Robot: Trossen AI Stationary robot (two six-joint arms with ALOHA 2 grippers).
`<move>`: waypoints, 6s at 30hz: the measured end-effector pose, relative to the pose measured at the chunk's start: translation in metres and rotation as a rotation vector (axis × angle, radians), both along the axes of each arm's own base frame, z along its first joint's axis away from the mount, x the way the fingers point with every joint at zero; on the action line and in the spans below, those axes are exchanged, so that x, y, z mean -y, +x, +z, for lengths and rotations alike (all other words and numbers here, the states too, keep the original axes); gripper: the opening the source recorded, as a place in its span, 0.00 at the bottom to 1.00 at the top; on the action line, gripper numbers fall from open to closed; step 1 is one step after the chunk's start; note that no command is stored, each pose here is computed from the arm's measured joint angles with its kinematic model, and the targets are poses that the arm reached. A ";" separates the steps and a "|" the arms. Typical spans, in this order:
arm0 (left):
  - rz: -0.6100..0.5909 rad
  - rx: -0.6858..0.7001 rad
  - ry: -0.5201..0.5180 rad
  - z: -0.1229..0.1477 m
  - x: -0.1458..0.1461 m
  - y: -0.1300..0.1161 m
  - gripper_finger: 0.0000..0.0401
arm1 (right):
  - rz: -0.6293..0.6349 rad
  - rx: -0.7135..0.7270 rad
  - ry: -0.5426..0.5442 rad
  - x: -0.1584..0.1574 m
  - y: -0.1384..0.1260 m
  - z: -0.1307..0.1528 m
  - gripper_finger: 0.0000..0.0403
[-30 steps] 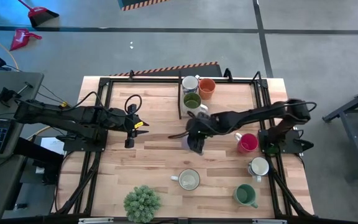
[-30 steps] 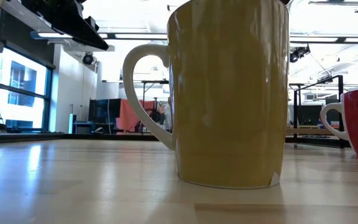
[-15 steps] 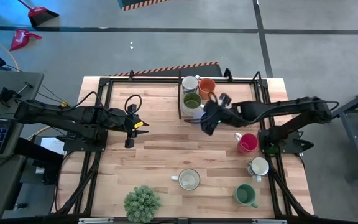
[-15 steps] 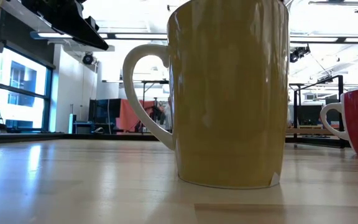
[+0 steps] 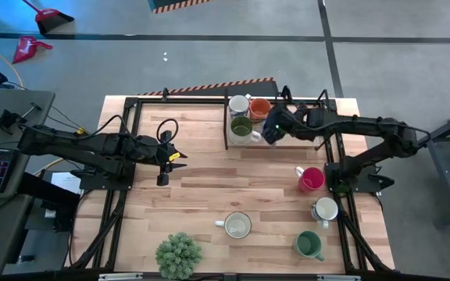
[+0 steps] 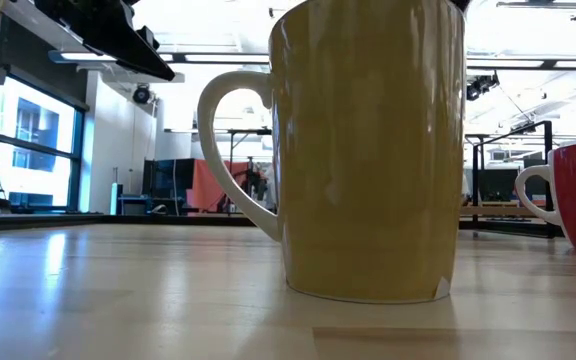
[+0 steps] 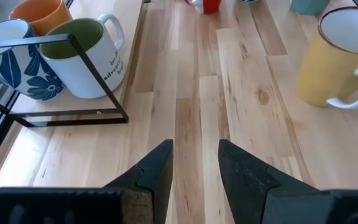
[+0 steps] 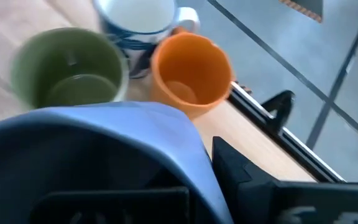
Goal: Place coffee mugs
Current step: Put the blue mug on the shelf, then put the yellow mug on the shelf
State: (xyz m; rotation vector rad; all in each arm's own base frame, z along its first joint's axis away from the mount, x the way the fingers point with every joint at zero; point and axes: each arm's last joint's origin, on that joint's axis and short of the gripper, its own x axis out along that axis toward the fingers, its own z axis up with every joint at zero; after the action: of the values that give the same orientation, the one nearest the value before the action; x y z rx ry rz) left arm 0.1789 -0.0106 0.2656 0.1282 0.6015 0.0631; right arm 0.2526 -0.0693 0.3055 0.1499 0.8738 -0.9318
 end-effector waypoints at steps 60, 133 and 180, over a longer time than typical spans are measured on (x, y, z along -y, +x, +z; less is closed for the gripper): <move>0.000 -0.001 0.001 0.000 0.000 0.000 0.29 | 0.000 -0.044 0.254 0.036 0.033 -0.065 0.01; -0.002 -0.092 0.011 -0.016 0.001 0.014 0.29 | -0.120 -0.077 0.222 0.059 0.037 -0.084 0.17; 0.019 -0.062 0.088 -0.013 0.000 0.017 0.29 | 0.085 0.248 0.182 0.030 -0.018 0.014 0.31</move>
State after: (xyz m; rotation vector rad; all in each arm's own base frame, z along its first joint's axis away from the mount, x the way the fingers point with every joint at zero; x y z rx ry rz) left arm 0.1960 -0.0102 0.2525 0.2099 0.6620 0.1042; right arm 0.2349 -0.0989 0.3199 0.3748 0.7278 -0.7354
